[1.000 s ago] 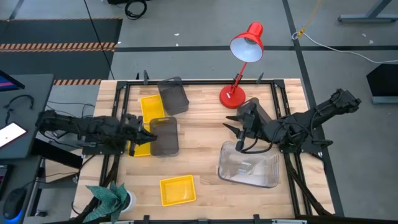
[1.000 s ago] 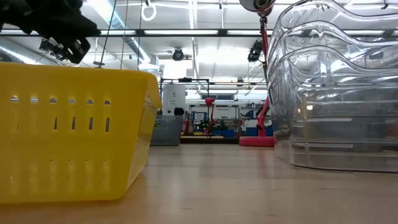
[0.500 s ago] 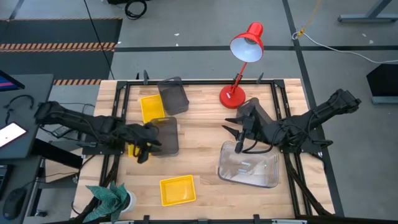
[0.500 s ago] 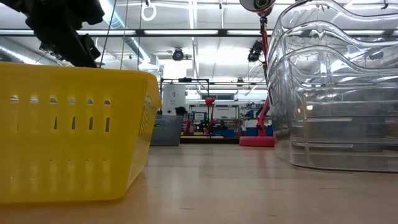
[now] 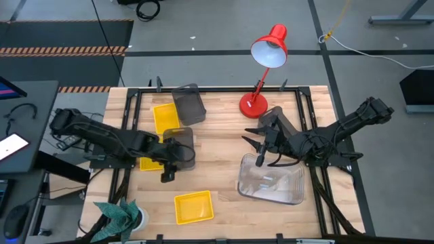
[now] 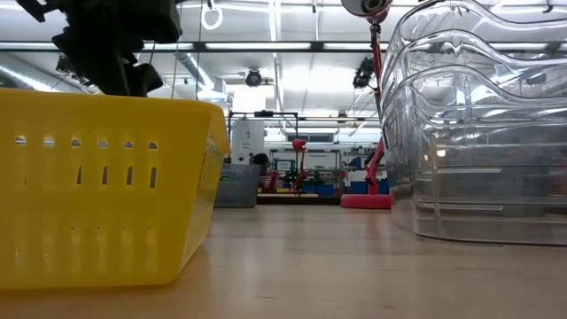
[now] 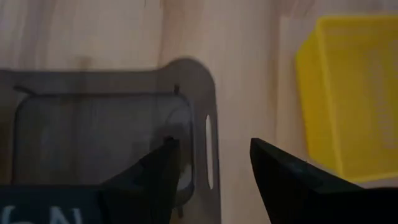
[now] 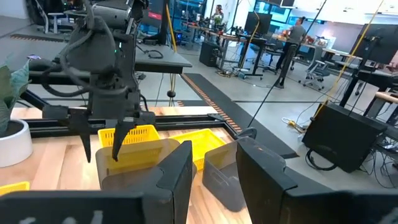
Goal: Stack baskets by color
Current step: Stack the bottom left black bin on the top black bin
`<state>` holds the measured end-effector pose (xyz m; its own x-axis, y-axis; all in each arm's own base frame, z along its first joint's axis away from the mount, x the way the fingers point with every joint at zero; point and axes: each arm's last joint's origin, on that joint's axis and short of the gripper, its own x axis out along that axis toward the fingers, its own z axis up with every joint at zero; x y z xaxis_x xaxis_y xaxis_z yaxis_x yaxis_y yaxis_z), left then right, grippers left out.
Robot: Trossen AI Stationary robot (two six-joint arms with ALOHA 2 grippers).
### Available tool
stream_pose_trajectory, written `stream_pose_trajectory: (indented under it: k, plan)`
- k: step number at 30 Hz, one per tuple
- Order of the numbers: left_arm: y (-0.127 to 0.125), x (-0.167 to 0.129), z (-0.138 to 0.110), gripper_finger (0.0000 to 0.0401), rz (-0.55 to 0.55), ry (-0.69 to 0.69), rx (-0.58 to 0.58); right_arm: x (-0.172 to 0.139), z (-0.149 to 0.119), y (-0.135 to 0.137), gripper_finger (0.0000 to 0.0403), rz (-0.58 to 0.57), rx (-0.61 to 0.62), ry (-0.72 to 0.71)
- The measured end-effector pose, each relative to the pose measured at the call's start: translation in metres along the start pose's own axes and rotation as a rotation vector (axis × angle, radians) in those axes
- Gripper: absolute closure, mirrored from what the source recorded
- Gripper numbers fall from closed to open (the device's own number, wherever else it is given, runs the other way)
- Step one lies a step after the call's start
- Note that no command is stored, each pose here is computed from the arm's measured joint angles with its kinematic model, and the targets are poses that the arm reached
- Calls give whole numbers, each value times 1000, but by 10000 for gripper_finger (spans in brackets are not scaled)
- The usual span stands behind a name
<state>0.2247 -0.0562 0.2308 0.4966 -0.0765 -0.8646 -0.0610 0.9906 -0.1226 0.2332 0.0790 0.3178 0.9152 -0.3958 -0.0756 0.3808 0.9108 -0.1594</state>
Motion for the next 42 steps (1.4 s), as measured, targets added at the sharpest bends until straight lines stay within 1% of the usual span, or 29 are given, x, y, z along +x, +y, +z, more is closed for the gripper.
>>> stream_pose_trajectory:
  k: [6, 10, 14, 19, 22, 25, 27, 31, 32, 36, 42]
  plan:
    - [-5, 18, 11, 208, 55, 164, 14, 0, -1, 0, 273, 1, -10, 8]
    - [-9, 31, 16, 209, 82, 261, 52, 0, -3, 0, 273, 1, -22, 19]
    - [-14, 44, 16, 209, 95, 332, 91, 0, -3, 0, 273, 1, -23, 21]
    - [-15, 59, 13, 214, 119, 414, 109, 0, -3, 0, 273, 2, -24, 22]
    - [-14, 64, 11, 236, 125, 439, 132, 0, -3, 0, 273, 1, -25, 22]
    - [-14, 66, 11, 275, 125, 439, 134, 0, -3, 0, 273, 2, -26, 23]
    - [-14, 66, 12, 307, 123, 440, 124, 0, -3, 0, 273, 2, -27, 24]
    - [-15, 65, 12, 381, 88, 451, 88, 0, -3, 0, 273, 2, -35, 25]
    - [-16, 64, 13, 389, 85, 452, 82, 0, -4, 0, 273, 2, -40, 26]
    - [-21, 55, 27, 390, 64, 416, 71, 0, -4, 0, 273, 2, -48, 26]
    - [-30, 24, 59, 396, 45, 378, 82, 0, -4, 0, 273, 2, -54, 31]
